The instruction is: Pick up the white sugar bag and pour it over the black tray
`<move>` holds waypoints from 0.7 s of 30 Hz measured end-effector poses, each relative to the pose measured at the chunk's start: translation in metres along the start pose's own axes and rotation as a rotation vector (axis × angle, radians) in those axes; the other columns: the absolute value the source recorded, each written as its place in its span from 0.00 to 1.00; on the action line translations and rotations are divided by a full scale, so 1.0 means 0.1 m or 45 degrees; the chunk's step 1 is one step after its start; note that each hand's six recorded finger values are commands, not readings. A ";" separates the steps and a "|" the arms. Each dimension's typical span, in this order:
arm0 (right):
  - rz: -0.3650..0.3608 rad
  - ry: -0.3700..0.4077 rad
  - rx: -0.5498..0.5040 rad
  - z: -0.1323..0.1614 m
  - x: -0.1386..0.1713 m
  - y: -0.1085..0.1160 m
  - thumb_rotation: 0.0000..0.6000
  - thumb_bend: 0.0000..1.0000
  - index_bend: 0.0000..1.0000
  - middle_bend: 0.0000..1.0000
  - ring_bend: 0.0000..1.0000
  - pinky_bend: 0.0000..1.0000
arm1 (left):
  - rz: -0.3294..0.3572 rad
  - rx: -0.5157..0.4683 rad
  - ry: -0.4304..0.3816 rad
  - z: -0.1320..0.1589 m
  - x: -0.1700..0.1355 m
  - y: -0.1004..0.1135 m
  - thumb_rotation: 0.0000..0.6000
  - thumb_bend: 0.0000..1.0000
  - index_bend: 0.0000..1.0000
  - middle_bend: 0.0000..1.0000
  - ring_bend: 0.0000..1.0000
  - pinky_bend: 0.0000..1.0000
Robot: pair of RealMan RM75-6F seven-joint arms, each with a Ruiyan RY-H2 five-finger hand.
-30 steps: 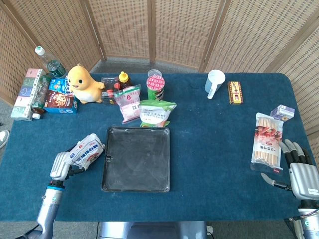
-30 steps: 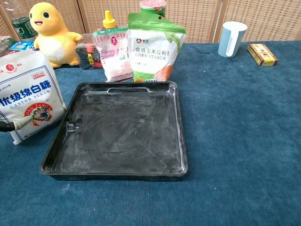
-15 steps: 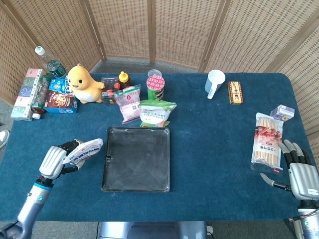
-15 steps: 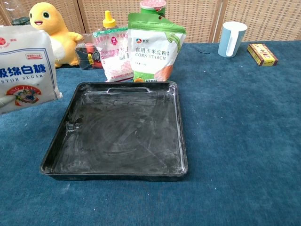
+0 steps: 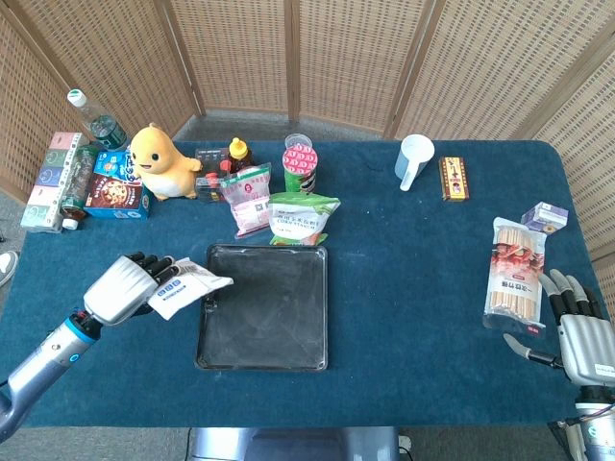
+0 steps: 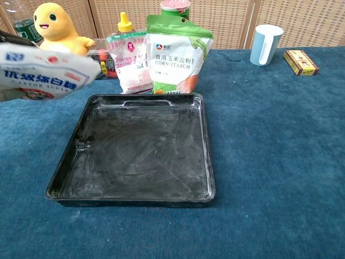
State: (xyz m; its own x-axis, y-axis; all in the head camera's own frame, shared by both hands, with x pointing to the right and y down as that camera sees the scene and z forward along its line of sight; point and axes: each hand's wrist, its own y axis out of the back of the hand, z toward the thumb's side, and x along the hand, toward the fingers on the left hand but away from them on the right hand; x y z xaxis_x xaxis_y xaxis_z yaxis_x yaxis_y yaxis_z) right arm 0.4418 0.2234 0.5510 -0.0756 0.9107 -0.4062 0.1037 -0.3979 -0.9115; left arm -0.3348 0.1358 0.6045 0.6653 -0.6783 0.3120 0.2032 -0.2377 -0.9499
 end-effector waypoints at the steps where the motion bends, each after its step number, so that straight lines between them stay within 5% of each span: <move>1: 0.000 0.000 0.000 0.00 0.00 0.00 0.46 0.00 0.05 0.00 0.00 0.06 | -0.013 0.045 -0.026 0.01 0.02 0.00 1.00 0.32 0.68 0.57 0.57 0.62; 21: 0.000 -0.009 -0.005 -0.03 -0.01 0.01 0.45 0.00 0.05 0.00 0.00 0.06 | -0.004 0.680 -0.358 0.26 0.44 0.18 1.00 0.35 0.69 0.58 0.57 0.63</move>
State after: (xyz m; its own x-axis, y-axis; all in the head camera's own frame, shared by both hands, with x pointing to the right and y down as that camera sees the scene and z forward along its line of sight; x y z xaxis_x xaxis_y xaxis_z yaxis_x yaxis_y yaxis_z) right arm 0.4447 0.2225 0.5511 -0.0829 0.9098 -0.4068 0.1075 -0.3977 -0.9112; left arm -0.2833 0.1195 0.6002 0.8138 -0.4509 0.3666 0.4896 0.1923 -0.8505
